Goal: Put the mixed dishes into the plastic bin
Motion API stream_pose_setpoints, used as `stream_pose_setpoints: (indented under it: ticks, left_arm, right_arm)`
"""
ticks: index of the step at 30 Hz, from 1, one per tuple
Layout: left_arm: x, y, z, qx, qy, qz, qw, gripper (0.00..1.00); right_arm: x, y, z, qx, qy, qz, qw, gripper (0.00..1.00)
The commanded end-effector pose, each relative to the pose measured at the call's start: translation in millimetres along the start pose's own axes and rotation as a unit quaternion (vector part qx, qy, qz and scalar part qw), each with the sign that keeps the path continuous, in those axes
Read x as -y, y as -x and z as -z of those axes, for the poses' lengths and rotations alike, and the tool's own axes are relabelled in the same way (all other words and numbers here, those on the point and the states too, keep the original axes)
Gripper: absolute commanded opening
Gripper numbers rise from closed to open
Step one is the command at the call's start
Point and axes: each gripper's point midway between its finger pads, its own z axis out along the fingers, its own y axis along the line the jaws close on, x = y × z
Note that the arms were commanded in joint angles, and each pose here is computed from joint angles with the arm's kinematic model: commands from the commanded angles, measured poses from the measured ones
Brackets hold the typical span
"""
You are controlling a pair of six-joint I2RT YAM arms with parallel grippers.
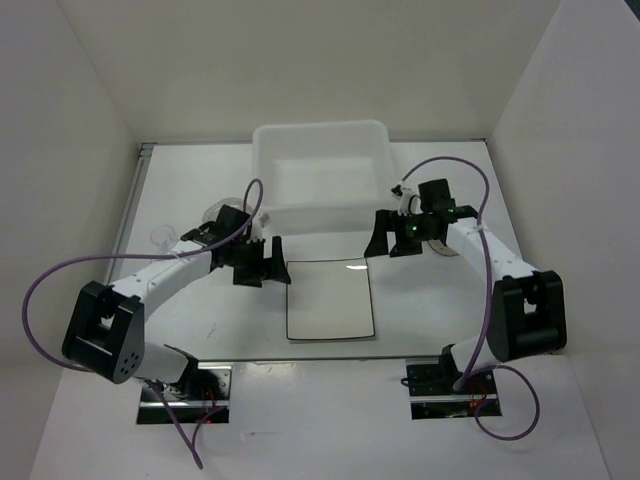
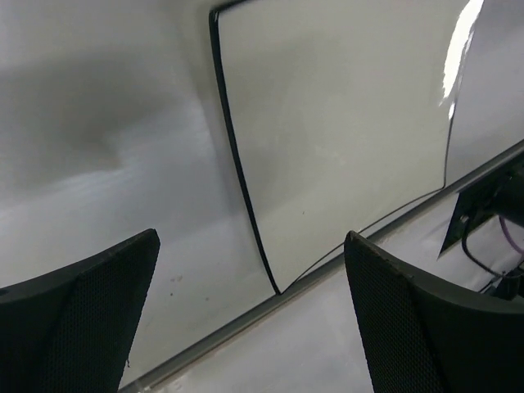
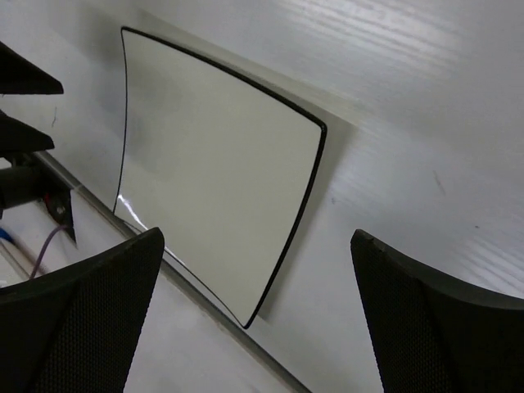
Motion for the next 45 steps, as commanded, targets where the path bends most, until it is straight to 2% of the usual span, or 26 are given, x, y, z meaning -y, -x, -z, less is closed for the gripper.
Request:
stream_pose_setpoints:
  ticks: [1, 9, 12, 14, 15, 17, 18, 20, 22, 24, 25, 32, 37, 38, 39, 40, 41, 44, 45]
  left_arm:
    - [14.7, -15.3, -5.9, -0.015, -0.039, 0.015, 0.999, 1.0]
    - [14.6, -36.2, -27.5, -0.045, -0.041, 0.029, 0.998, 0.97]
    - [9.1, -42.8, -39.1, -0.059, -0.036, 0.031, 0.997, 0.94]
    - [2.3, -45.3, -50.2, -0.07, -0.03, 0.031, 0.997, 0.92]
    - [1.4, -46.6, -54.1, -0.075, -0.032, 0.033, 0.996, 0.92]
    - [3.4, -43.9, -61.5, -0.083, -0.032, 0.02, 0.996, 0.89]
    - [2.4, -43.8, -64.0, -0.084, -0.031, 0.02, 0.996, 0.89]
    - [4.8, -43.5, -67.4, -0.088, -0.032, 0.012, 0.996, 0.89]
    - [6.3, -39.5, -69.6, -0.084, -0.034, 0.01, 0.996, 0.89]
    - [5.6, -38.9, -71.9, -0.084, -0.035, 0.009, 0.996, 0.89]
    - [7.2, -41.8, -73.6, -0.085, -0.036, 0.01, 0.996, 0.89]
    - [4.2, -42.2, -77.2, -0.082, -0.032, 0.015, 0.996, 0.87]
    - [5.1, -46.5, -85.8, -0.088, -0.034, 0.008, 0.995, 0.81]
    - [5.2, -46.5, -85.8, -0.088, -0.034, 0.008, 0.995, 0.78]
    - [5.4, -47.3, -87.9, -0.091, -0.037, 0.009, 0.995, 0.7]
    - [2.1, -50.1, -90.7, -0.097, -0.034, 0.007, 0.995, 0.67]
    - [4.3, -49.1, -90.8, -0.096, -0.04, 0.005, 0.995, 0.66]
    - [3.4, -53.8, -93.8, -0.103, -0.039, 0.0, 0.994, 0.51]
    - [5.7, -50.4, -93.7, -0.1, -0.041, -0.002, 0.994, 0.48]
  right_arm:
    - [-8.4, -19.9, -26.9, -0.043, 0.015, -0.016, 0.999, 0.99]
    - [-4.8, -39.9, -51.0, -0.075, 0.022, -0.034, 0.996, 0.95]
    - [2.0, -44.5, -59.5, -0.091, 0.019, -0.039, 0.995, 0.89]
    - [9.2, -50.8, -65.6, -0.105, 0.012, -0.044, 0.993, 0.81]
    - [10.5, -52.6, -67.2, -0.109, 0.011, -0.046, 0.993, 0.69]
    - [15.4, -51.6, -72.3, -0.106, 0.0, -0.034, 0.994, 0.56]
    - [17.0, -49.6, -73.1, -0.101, -0.004, -0.031, 0.994, 0.45]
    - [19.8, -57.8, -74.5, -0.107, -0.005, -0.035, 0.994, 0.36]
    - [19.8, -57.9, -74.5, -0.107, -0.005, -0.035, 0.994, 0.36]
    - [21.3, -58.1, -76.9, -0.108, -0.006, -0.035, 0.994, 0.43]
    - [20.0, -63.9, -77.9, -0.114, -0.005, -0.035, 0.993, 0.52]
    - [7.5, -75.3, -86.7, -0.133, 0.037, -0.011, 0.99, 0.66]
    - [-2.2, -85.2, -95.5, -0.155, 0.071, 0.007, 0.985, 0.65]
    - [-6.4, -83.5, -93.7, -0.152, 0.08, 0.008, 0.985, 0.62]
    - [-10.6, -85.7, -94.3, -0.155, 0.088, 0.018, 0.984, 0.61]
    - [-14.4, -83.8, -92.3, -0.151, 0.097, 0.025, 0.983, 0.59]
    - [-16.0, -81.6, -90.6, -0.147, 0.098, 0.028, 0.984, 0.52]
    - [-21.0, -83.0, -85.7, -0.146, 0.111, 0.037, 0.982, 0.49]
    - [-24.7, -81.5, -83.6, -0.143, 0.119, 0.039, 0.982, 0.46]
